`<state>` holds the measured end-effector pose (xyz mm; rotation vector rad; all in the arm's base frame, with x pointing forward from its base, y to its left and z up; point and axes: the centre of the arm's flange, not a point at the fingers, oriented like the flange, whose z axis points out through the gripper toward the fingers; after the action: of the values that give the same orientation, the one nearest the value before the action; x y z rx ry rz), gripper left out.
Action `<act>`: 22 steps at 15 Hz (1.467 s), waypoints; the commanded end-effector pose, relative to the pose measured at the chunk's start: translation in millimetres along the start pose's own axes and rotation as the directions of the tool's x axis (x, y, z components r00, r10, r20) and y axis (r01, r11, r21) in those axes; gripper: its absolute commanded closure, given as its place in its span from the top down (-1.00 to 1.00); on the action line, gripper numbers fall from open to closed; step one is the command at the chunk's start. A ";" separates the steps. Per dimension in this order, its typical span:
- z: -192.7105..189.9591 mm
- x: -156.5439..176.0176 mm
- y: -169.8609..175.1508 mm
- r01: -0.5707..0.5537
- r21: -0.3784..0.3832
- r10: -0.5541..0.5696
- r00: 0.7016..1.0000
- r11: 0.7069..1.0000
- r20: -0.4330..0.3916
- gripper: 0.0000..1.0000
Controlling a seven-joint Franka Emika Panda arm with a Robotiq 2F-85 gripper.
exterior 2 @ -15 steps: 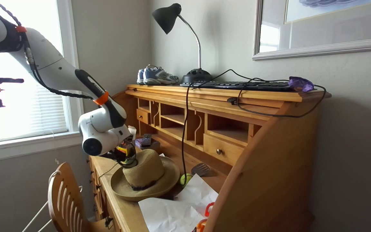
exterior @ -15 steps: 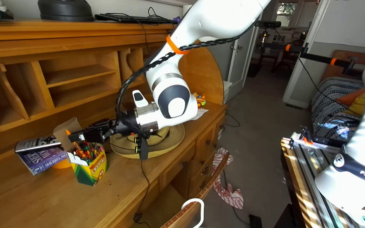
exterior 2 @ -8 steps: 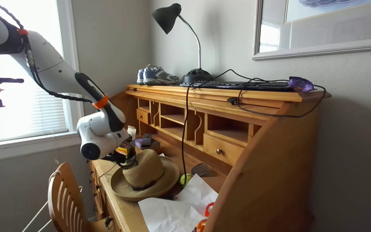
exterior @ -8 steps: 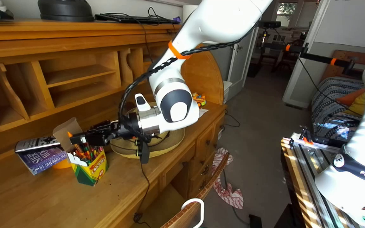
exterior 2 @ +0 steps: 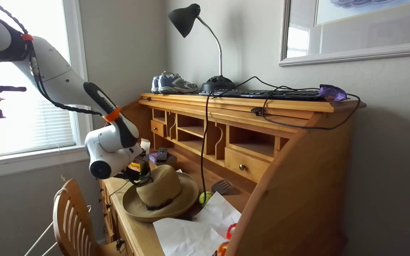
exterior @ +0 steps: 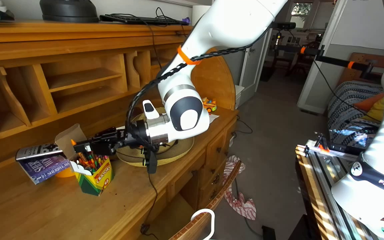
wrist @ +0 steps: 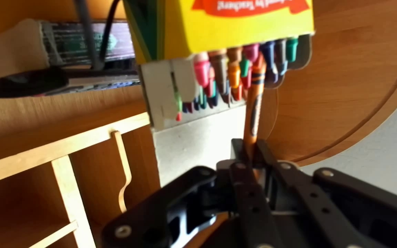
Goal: Put the crayon in the crayon box
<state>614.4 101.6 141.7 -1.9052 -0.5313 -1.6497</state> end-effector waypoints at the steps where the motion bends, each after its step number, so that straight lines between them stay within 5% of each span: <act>1: -3.8 -22.3 -2.8 -0.001 -0.005 0.001 1.000 1.000 -0.011 -0.95; 22: -28.2 -4.2 -15.7 0.006 0.008 -0.005 0.994 1.000 -0.108 -0.95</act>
<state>594.4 96.4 148.9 -1.8002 -0.5321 -1.7122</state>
